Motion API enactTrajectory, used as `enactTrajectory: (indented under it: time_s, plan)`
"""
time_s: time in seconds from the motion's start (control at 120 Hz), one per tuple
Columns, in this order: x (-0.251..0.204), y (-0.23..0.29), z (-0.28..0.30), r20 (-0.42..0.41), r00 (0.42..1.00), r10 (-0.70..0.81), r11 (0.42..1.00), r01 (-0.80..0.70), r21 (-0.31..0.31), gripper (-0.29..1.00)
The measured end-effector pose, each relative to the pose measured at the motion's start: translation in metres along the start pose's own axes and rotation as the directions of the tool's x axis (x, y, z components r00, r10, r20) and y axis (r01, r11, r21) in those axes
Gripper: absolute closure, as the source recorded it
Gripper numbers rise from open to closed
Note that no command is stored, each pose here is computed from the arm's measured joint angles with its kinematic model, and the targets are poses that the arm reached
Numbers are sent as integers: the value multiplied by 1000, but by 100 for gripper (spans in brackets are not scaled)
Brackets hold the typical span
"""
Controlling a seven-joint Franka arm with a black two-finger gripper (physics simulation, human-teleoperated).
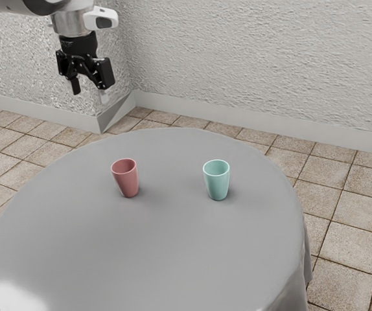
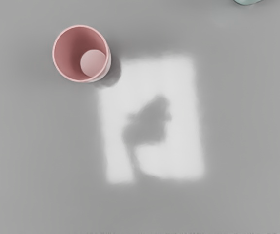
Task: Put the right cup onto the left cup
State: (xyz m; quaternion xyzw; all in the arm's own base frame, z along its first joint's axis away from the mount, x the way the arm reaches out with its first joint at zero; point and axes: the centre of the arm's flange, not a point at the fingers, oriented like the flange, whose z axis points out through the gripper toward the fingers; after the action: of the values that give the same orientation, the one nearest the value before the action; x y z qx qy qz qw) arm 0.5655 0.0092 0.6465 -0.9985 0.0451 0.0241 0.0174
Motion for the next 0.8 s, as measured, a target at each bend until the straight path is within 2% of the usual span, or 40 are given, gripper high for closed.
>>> enactTrajectory:
  time_s: [0.392,0.8]
  plan:
    - [3,4,3,-2,1000,9,1000,-9,-2,0]
    - [52,58,62,29,993,112,994,-112,-13,0]
